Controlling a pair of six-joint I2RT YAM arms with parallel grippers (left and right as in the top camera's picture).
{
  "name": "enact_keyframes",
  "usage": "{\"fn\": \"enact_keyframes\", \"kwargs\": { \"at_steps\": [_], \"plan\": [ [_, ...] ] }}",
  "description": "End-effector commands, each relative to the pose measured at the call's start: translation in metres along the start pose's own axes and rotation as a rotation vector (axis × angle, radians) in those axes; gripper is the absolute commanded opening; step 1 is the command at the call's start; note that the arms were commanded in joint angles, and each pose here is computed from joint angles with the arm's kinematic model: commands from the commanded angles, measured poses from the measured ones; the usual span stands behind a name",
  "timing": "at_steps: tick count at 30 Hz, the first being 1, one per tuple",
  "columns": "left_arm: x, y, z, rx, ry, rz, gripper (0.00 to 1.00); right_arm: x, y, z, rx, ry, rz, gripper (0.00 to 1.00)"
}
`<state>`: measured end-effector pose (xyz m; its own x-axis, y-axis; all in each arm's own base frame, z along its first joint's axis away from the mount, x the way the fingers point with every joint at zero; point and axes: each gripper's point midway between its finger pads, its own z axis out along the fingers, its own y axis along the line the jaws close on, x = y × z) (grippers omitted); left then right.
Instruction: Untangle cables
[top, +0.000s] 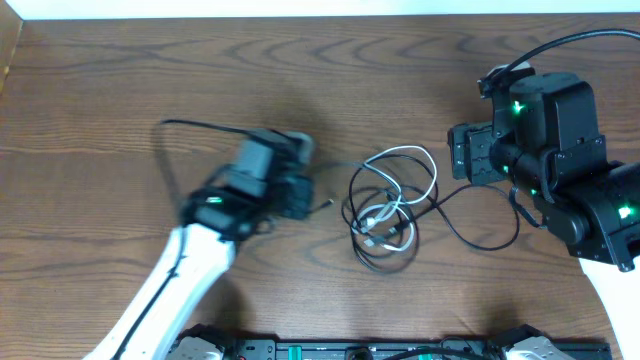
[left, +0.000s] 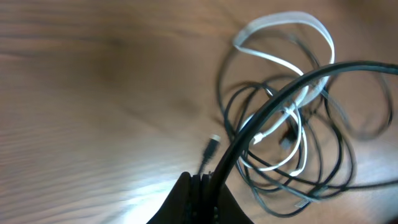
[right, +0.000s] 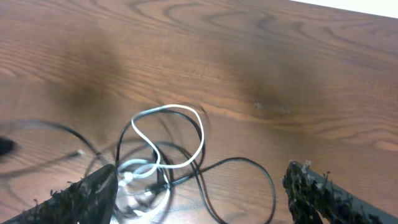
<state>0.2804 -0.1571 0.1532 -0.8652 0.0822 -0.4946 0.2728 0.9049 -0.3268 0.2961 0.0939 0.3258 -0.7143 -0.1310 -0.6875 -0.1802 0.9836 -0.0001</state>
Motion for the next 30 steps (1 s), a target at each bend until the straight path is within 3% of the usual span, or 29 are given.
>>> {"fn": "enact_keyframes", "kwargs": {
  "at_steps": [1,10,16,30],
  "plan": [
    [-0.019,0.024,-0.026,0.032,-0.080,-0.067,0.07,0.004,0.002,0.000,-0.016,0.024,-0.013,0.80],
    [-0.003,0.038,-0.036,0.092,-0.019,-0.169,0.07,0.038,0.052,0.027,-0.282,0.240,-0.103,0.82],
    [0.007,0.037,-0.036,0.099,0.020,-0.175,0.07,0.064,0.068,0.075,-0.290,0.433,-0.134,0.77],
    [0.014,0.037,-0.036,0.096,0.050,-0.174,0.07,0.133,0.094,0.161,-0.316,0.774,-0.310,0.82]
  ]
}}
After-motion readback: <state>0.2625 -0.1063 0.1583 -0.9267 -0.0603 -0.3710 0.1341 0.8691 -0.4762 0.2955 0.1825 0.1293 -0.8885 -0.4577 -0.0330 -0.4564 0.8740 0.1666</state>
